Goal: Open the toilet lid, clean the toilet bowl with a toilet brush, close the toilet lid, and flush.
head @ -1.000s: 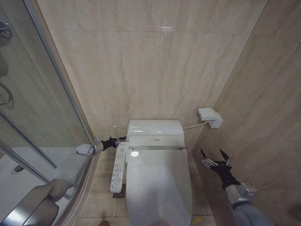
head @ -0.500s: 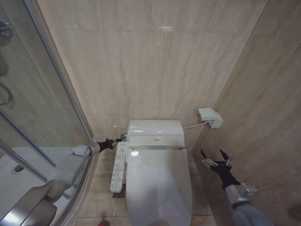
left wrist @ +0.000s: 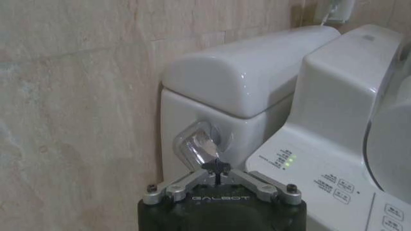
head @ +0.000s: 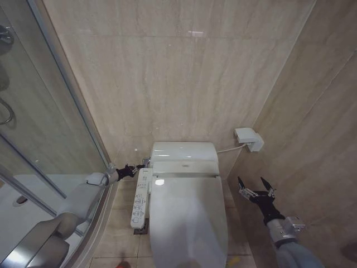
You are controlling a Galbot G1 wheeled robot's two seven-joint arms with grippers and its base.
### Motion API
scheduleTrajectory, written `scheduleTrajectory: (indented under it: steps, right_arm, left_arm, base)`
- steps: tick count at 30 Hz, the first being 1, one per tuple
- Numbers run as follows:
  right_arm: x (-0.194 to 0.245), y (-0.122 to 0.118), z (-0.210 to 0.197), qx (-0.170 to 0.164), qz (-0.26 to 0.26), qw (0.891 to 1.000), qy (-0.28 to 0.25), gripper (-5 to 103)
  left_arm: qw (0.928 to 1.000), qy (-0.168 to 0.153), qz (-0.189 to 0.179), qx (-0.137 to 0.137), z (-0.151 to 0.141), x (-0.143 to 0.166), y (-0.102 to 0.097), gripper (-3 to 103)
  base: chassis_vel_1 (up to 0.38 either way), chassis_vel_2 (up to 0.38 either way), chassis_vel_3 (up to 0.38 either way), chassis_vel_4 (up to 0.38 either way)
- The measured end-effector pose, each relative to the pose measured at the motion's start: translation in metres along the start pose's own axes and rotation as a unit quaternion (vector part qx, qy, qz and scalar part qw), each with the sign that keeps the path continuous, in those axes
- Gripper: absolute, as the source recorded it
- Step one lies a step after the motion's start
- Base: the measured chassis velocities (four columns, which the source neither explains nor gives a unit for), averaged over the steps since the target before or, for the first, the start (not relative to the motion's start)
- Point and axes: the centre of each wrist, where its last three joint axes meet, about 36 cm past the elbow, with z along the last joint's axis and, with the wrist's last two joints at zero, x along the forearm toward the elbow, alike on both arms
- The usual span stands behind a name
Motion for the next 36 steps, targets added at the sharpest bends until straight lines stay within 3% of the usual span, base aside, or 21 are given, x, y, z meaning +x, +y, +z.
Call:
scheduleTrajectory:
  steps: [10,25,36]
  right_arm:
    - [0.0000,0.0000,0.0000,0.000,0.000,1.000,0.000,100]
    - [0.0000,0.0000,0.0000,0.000,0.000,1.000,0.000,100]
    - [0.0000,0.0000,0.0000,0.000,0.000,1.000,0.000,100]
  left_arm:
    - [0.9994,0.018,-0.030,0.007,-0.0011,0.0026,0.0047,0]
    - [0.9996,0.009,-0.027,0.006,-0.0032,-0.0058,0.0013,0]
    - [0.9991,0.020,-0.037,0.005,-0.0005,-0.0021,0.0000,0]
  base:
    - [0.000,0.000,0.000,0.000]
    - [0.000,0.000,0.000,0.000]
    - [0.000,0.000,0.000,0.000]
